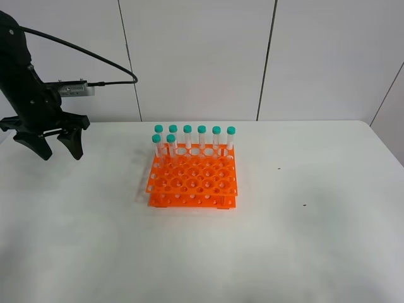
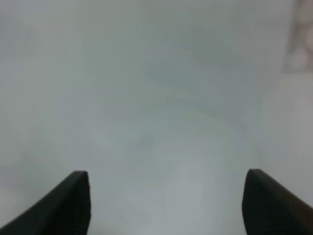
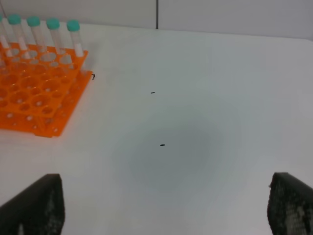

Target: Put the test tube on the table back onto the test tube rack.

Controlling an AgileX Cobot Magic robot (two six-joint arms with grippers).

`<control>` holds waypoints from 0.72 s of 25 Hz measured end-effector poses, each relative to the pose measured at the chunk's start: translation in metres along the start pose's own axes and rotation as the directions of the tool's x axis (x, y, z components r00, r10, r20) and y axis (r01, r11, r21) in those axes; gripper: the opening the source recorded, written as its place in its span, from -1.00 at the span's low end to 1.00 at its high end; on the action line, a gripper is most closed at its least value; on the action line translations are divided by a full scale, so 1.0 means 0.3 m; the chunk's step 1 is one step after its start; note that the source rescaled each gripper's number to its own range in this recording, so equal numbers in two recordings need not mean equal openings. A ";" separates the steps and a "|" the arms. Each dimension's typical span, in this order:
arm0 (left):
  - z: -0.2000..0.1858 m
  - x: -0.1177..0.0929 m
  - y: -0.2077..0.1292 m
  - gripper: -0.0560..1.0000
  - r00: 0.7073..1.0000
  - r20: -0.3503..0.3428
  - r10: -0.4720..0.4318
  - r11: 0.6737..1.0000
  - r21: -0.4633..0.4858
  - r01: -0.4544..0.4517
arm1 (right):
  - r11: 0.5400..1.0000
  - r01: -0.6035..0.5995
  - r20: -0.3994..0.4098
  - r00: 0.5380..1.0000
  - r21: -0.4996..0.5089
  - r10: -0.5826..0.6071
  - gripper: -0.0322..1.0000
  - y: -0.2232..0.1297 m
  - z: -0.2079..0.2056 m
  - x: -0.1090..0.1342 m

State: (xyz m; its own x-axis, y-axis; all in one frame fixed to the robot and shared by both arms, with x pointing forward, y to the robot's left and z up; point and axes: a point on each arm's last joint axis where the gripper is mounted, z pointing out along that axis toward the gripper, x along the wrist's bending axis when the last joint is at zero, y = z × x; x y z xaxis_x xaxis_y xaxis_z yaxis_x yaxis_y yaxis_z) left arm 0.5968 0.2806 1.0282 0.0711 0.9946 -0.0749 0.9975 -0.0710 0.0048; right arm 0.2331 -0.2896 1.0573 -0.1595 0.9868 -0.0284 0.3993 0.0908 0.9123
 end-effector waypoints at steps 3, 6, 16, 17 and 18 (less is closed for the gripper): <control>-0.021 -0.005 -0.061 0.79 1.000 0.003 -0.001 1.000 0.002 0.001 | 1.000 0.000 0.000 1.000 0.000 0.000 0.81 0.000 0.000 0.000; -0.045 -0.010 -0.168 0.79 1.000 0.003 -0.002 1.000 0.008 0.002 | 1.000 0.000 0.000 1.000 0.000 0.000 0.81 0.000 0.000 0.000; -0.047 -0.025 -0.650 0.79 1.000 0.002 0.000 1.000 -0.021 0.000 | 1.000 0.000 0.000 1.000 0.000 0.000 0.81 0.000 0.000 0.000; -0.037 -0.026 -0.695 0.79 1.000 0.001 0.001 0.999 -0.036 -0.001 | 1.000 0.000 0.000 1.000 0.000 0.000 0.81 0.000 0.000 0.000; -0.026 -0.026 -0.738 0.78 1.000 0.000 0.002 0.998 -0.058 -0.002 | 1.000 0.000 0.000 1.000 0.000 0.000 0.81 0.000 0.000 0.000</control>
State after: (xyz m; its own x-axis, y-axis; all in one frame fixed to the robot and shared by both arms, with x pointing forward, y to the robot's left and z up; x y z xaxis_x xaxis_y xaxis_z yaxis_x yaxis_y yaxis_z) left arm 0.3756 0.2891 1.0357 0.0731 0.9945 -0.0751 0.9957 -0.0684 0.0625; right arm 0.2331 -0.2896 1.0573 -0.1595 0.9868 -0.0284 0.3993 0.0908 0.9123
